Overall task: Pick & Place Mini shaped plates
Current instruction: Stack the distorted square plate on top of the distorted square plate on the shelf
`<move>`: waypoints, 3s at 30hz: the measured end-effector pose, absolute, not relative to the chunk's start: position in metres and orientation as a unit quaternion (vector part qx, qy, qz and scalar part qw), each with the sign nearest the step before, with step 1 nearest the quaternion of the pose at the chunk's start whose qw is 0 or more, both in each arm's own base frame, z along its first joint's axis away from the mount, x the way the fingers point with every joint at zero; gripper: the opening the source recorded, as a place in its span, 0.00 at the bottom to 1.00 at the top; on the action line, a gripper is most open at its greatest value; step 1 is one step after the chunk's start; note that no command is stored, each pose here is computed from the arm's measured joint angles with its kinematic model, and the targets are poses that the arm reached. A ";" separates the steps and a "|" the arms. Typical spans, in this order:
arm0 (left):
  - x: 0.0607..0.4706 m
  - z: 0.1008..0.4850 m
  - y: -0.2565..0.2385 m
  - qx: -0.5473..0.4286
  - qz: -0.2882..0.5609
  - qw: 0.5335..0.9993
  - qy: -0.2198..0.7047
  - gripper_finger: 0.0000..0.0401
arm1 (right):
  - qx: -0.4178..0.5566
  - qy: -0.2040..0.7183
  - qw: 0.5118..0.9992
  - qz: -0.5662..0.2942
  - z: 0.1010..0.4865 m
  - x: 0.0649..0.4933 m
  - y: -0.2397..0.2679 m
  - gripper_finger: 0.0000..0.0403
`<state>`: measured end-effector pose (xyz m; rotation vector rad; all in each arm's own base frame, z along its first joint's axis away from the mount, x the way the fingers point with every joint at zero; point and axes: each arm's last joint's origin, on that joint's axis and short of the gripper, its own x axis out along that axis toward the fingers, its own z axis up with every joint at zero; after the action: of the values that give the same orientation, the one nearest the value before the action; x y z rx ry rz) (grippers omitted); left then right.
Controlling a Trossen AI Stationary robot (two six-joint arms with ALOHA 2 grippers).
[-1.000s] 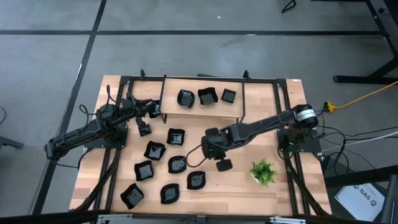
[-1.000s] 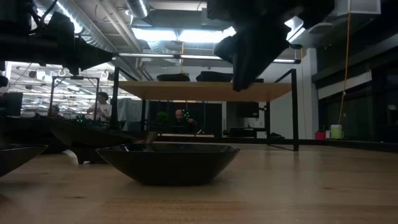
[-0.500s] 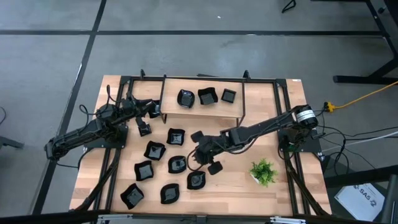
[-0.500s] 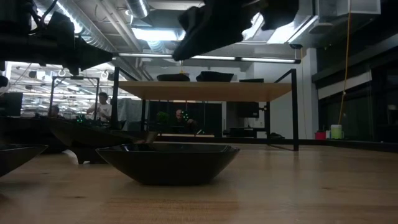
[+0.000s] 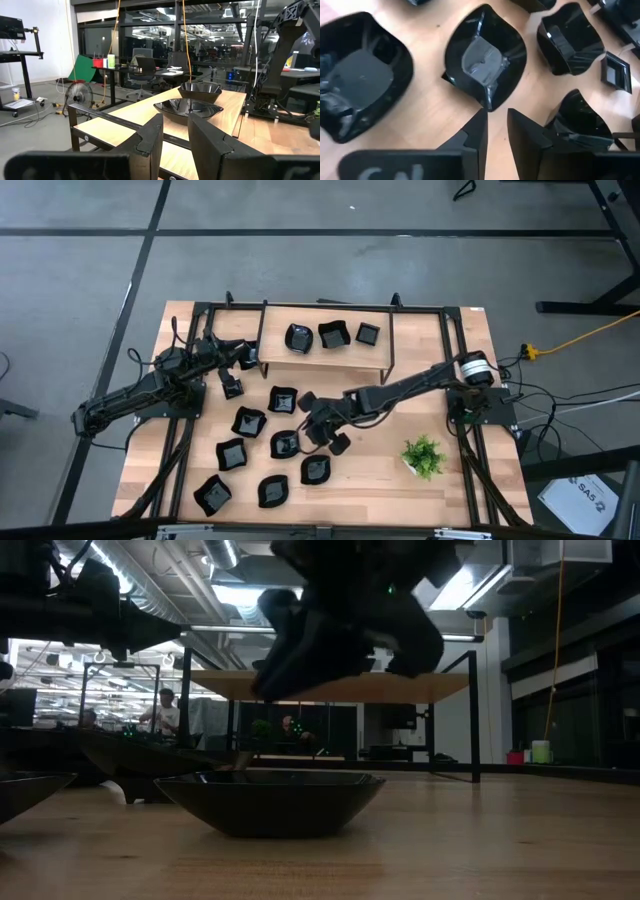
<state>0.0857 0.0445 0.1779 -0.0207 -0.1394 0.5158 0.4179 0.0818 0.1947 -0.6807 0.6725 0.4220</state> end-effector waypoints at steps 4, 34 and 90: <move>0.086 0.178 0.044 -0.010 0.255 0.964 -0.069 0.21 | -0.322 0.325 0.867 0.195 0.194 0.419 0.075 0.26; 0.086 0.178 0.044 -0.010 0.255 0.964 -0.069 0.21 | -0.352 0.290 0.861 0.227 0.169 0.436 0.055 0.46; 0.086 0.178 0.044 -0.010 0.255 0.964 -0.069 0.21 | -0.328 0.403 0.847 0.112 0.218 0.461 0.052 0.02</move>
<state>0.0857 0.0445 0.1778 -0.0208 -0.1397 0.5158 0.4613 0.0521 0.2181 -0.6913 0.8487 0.2359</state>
